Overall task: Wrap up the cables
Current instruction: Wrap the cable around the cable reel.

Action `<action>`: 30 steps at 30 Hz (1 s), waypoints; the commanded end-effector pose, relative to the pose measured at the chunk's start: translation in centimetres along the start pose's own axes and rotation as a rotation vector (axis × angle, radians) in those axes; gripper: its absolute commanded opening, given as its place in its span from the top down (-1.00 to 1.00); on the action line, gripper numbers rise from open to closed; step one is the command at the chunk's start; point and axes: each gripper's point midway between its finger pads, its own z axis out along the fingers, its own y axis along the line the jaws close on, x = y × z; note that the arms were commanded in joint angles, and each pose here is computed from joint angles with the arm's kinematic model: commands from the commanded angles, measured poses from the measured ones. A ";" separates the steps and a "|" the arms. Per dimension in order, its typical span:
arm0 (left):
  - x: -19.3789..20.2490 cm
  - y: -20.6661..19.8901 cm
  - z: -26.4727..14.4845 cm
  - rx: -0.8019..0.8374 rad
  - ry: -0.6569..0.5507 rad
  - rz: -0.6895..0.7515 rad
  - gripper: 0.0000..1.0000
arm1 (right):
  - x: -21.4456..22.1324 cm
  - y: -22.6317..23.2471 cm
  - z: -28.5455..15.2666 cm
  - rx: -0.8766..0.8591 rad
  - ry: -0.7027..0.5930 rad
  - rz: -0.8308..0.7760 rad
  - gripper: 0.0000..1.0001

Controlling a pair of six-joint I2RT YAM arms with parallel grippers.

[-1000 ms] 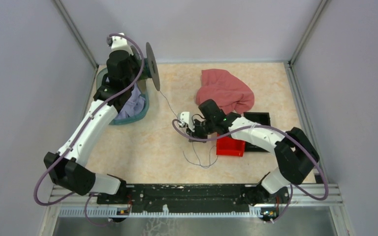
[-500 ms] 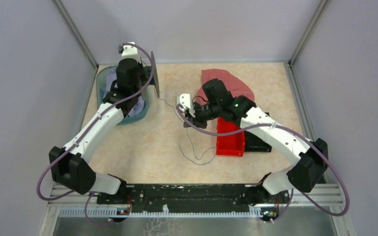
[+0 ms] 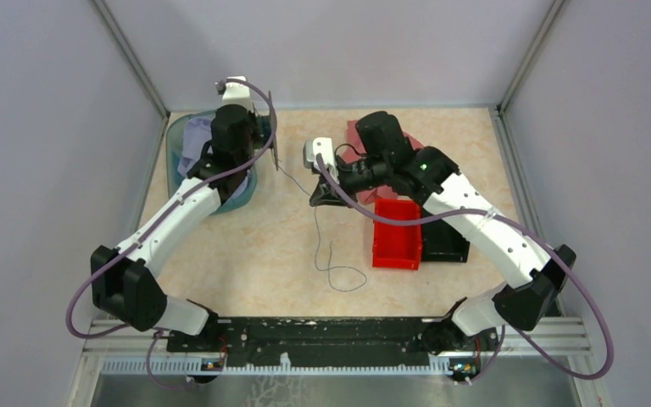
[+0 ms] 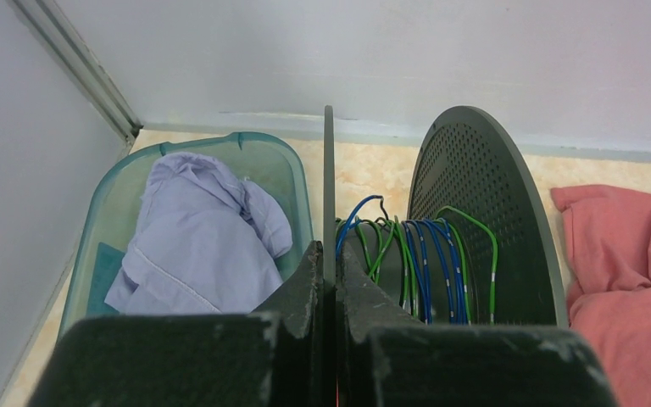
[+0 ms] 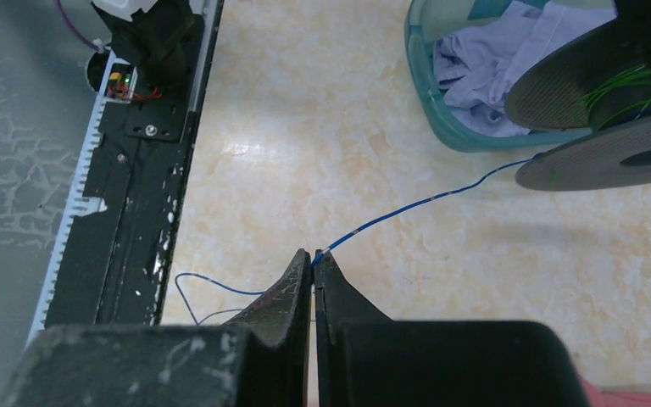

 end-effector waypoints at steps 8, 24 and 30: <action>-1.6 -1.4 -1.6 0.071 -0.069 0.014 1.00 | -4.4 -4.5 -1.8 0.186 -0.073 0.068 1.00; 1.8 -5.3 -5.0 0.310 0.025 0.127 1.00 | -4.5 -13.6 -5.1 0.468 -0.125 0.181 1.00; 2.6 -5.5 -5.1 0.316 0.036 0.171 1.00 | -5.7 -14.3 -6.3 0.494 -0.149 0.174 1.00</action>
